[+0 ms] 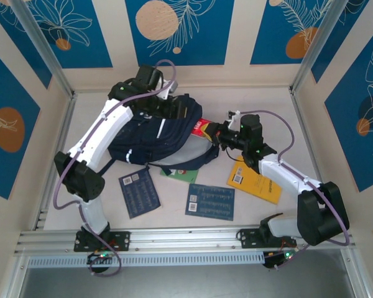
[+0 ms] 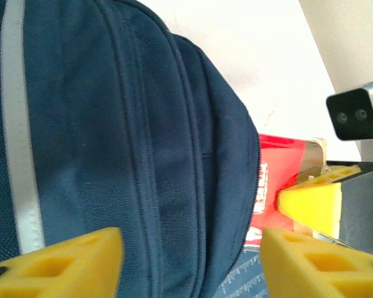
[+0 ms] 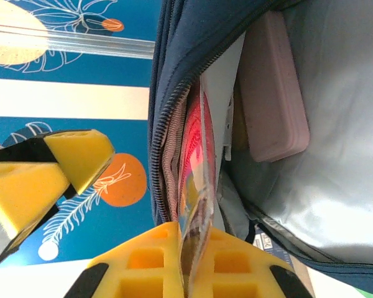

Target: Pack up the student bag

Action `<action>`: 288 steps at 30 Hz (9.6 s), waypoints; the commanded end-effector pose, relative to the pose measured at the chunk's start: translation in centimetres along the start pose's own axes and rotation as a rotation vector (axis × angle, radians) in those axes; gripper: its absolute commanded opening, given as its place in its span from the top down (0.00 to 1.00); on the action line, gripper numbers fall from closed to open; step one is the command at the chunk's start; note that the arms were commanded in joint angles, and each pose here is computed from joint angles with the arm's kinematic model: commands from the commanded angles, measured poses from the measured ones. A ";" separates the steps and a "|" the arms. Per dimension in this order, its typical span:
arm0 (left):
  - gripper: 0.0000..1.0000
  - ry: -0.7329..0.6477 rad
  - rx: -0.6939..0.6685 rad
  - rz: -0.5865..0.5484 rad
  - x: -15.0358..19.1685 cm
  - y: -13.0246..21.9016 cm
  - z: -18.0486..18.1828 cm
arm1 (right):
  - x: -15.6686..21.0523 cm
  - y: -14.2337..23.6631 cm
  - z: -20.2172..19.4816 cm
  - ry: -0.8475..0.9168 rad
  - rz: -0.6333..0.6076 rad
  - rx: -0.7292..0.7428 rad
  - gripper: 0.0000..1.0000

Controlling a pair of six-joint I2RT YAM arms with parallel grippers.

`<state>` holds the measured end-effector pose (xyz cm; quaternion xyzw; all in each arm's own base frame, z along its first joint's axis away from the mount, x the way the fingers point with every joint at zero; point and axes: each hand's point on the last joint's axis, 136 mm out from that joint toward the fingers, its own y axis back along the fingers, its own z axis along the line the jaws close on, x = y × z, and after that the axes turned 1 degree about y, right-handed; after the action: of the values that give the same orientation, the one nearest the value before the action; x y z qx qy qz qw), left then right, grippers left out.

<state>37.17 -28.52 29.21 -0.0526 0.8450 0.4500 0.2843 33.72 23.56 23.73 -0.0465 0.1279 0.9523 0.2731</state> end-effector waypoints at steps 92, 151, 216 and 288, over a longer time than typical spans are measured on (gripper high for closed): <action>1.00 -0.178 -0.339 -0.503 -6.7 13.9 1.3 | 2.0 -14.8 -5.8 0.057 0.046 0.297 1.00; 1.00 0.183 -0.182 -0.376 -12.0 3.6 12.0 | 2.9 0.3 -5.3 0.458 0.059 0.484 0.34; 0.53 0.321 -0.147 0.203 21.8 -15.7 9.6 | 10.8 -3.8 -18.7 -0.004 0.358 0.485 0.55; 0.14 0.666 0.350 0.037 15.6 0.5 -2.9 | 14.6 4.7 3.6 2.377 -0.263 0.052 1.00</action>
<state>22.53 -26.89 21.78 -0.1301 0.9453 0.2989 0.0115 18.70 28.40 21.55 -0.8805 0.3207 0.3489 0.0134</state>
